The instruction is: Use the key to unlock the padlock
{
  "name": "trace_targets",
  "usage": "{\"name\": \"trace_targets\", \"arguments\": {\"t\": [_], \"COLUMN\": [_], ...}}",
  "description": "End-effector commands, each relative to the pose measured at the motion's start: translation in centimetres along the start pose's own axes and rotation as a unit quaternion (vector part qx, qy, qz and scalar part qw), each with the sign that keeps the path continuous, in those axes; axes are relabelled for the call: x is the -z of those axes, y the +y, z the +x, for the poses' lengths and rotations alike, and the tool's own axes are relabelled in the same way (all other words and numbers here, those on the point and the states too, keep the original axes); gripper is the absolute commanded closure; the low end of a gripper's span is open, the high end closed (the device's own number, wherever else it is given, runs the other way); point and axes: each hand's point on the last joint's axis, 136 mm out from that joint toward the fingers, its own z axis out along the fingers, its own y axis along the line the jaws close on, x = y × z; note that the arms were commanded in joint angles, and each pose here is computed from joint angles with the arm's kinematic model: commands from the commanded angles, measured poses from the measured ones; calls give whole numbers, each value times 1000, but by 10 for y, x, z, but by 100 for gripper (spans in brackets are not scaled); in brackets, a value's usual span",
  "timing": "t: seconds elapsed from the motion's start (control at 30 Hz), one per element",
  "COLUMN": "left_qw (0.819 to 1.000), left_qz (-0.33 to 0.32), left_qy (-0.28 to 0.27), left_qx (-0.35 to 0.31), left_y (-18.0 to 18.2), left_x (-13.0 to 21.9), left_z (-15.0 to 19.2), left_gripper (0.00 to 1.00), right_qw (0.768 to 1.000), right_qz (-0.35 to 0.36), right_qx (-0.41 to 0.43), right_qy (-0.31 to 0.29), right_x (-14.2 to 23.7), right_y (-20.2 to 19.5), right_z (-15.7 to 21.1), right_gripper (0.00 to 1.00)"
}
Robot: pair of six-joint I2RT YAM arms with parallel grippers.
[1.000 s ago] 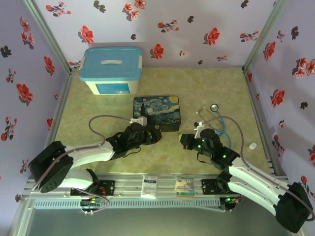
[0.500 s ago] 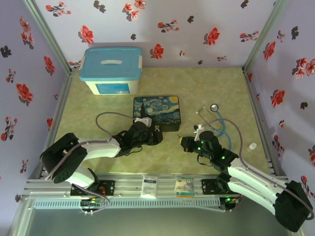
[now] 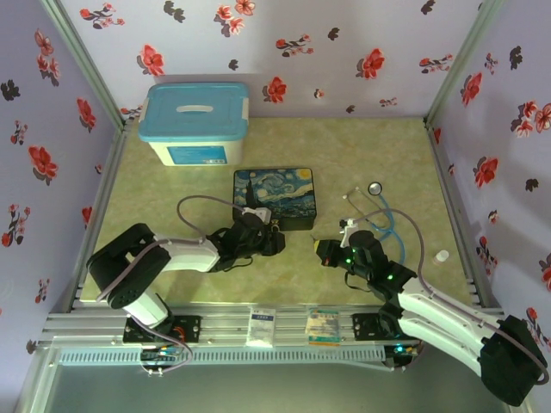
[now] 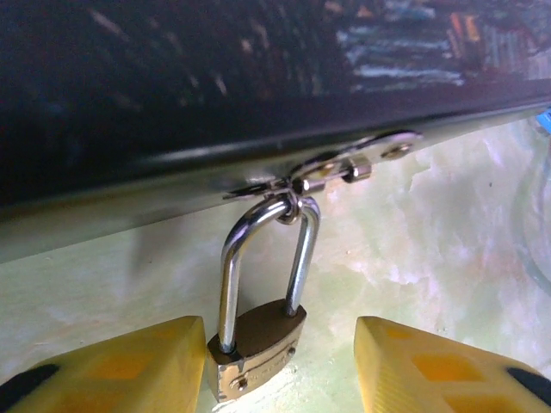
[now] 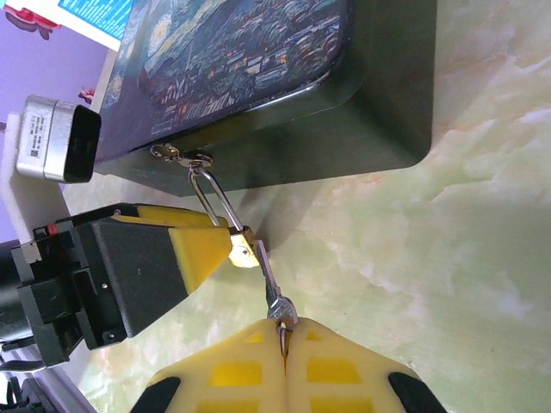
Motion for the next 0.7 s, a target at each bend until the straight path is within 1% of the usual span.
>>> {"name": "trace_targets", "arguments": {"t": [0.0, 0.03, 0.13, 0.2, 0.27, 0.5, 0.67], "left_qw": [1000, 1000, 1000, 1000, 1000, 1000, 999], "left_qz": [8, 5, 3, 1, -1, -29, -35], "left_qy": [-3, -1, -1, -1, 2, 4, 2], "left_qx": [-11, -11, -9, -9, -7, 7, 19], "left_y": [-7, -6, -5, -4, -4, 5, 5], "left_x": [-6, -7, -8, -8, -10, -12, -16], "left_z": [-7, -6, -6, -6, -5, -4, 0], "left_gripper": [51, 51, 57, 59, 63, 66, 71], "right_qw": [1000, 1000, 1000, 1000, 1000, 1000, 1000], "right_qz": [3, 4, 3, 4, 5, -4, -9], "right_qx": [-3, -3, -5, -6, -7, -14, -19], "right_qy": [-13, -12, -13, -14, -15, -5, 3], "right_x": [-1, -1, -1, -2, -2, -12, -21], "right_y": [-2, -3, -4, -5, -6, -4, -2], "right_z": [-3, -2, -1, -1, 0, 2, 4], "right_gripper": [100, 100, 100, 100, 100, 100, 100]}}
